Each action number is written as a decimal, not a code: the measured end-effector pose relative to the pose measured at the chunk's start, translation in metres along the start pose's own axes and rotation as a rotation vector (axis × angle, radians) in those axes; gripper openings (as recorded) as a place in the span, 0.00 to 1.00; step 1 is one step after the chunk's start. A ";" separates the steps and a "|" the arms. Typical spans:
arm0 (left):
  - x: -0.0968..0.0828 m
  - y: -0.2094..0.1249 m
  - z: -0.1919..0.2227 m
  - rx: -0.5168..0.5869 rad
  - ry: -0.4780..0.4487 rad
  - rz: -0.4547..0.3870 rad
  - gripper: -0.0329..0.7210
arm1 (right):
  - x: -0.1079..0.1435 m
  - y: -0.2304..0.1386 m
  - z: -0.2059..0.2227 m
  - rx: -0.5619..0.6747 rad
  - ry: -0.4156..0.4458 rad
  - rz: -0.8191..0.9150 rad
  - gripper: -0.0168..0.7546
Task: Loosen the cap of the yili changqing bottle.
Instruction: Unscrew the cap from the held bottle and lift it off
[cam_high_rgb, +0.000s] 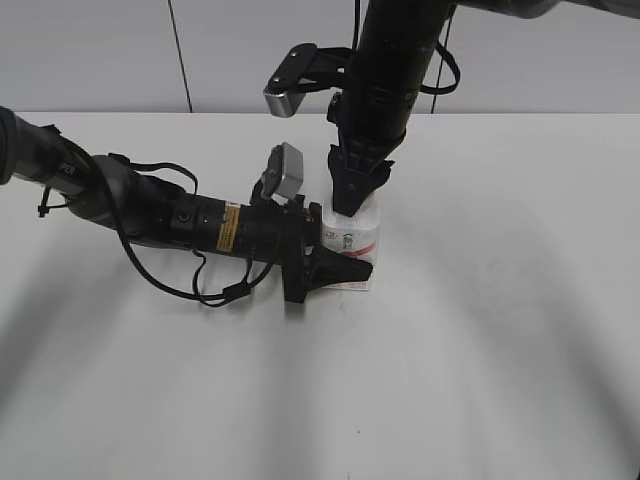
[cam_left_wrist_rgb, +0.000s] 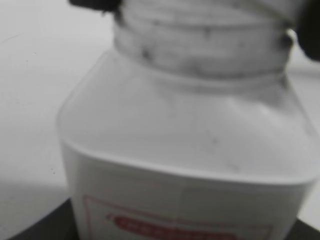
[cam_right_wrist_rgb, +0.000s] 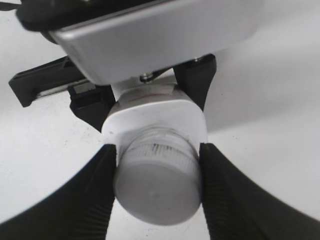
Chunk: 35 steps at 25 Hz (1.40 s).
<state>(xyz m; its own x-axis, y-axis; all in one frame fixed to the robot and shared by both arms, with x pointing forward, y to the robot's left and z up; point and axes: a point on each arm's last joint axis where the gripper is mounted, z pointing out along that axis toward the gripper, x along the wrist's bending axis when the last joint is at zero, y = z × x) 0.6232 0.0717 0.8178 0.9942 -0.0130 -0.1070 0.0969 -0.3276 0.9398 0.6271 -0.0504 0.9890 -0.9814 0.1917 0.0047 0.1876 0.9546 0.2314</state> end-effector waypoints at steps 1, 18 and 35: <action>0.000 0.000 0.000 0.000 0.000 0.000 0.57 | 0.000 0.000 0.000 0.001 -0.001 0.000 0.54; 0.001 0.001 0.000 -0.008 0.006 -0.008 0.57 | 0.000 -0.001 -0.001 0.020 -0.015 -0.078 0.54; 0.001 0.001 0.000 -0.008 0.006 -0.005 0.57 | 0.002 0.000 -0.019 0.009 -0.057 -0.094 0.53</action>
<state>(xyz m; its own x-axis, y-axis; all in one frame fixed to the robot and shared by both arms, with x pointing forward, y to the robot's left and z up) 0.6238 0.0715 0.8184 0.9940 -0.0058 -0.1096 0.1020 -0.3205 0.9418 0.6245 -0.0545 1.0071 -0.9908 0.1141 -0.0721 0.0959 0.9709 0.2194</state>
